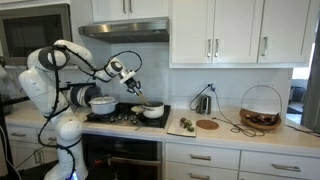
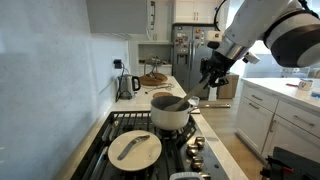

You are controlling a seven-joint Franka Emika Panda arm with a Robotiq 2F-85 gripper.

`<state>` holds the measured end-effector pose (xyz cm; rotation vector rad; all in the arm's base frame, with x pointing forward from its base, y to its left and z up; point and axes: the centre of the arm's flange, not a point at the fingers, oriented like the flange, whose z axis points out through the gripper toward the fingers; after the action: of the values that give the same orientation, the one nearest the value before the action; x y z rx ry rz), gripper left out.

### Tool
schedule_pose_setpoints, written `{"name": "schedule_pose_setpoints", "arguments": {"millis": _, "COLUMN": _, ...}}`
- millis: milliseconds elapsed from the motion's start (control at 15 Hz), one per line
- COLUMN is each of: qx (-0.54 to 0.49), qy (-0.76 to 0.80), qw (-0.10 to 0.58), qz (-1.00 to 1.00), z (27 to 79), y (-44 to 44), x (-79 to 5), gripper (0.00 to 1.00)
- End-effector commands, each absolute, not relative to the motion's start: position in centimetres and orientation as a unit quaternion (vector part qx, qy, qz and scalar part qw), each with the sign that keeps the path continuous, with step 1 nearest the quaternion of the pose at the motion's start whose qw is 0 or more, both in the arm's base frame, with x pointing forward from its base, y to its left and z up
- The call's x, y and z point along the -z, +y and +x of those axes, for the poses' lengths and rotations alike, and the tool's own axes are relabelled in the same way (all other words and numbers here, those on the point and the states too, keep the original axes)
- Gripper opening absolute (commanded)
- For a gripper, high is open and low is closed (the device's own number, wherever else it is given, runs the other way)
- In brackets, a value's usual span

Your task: Remove the lid from the pot and use the spatula to stir the contents inside.

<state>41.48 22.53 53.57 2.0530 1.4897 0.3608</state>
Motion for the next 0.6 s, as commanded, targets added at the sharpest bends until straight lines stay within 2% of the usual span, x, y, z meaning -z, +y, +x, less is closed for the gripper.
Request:
{"name": "schedule_pose_setpoints", "arguments": {"millis": 0, "qx": -0.125, "qy": 0.555, "qw": 0.294, "qz": 0.768, "z": 40.5, "y": 22.9, "x": -54.1, "gripper": 0.08}}
{"name": "schedule_pose_setpoints", "arguments": {"millis": 533, "qx": -0.103, "qy": 0.536, "qw": 0.309, "qz": 0.779, "z": 39.8, "y": 20.3, "x": -54.5, "gripper": 0.08}}
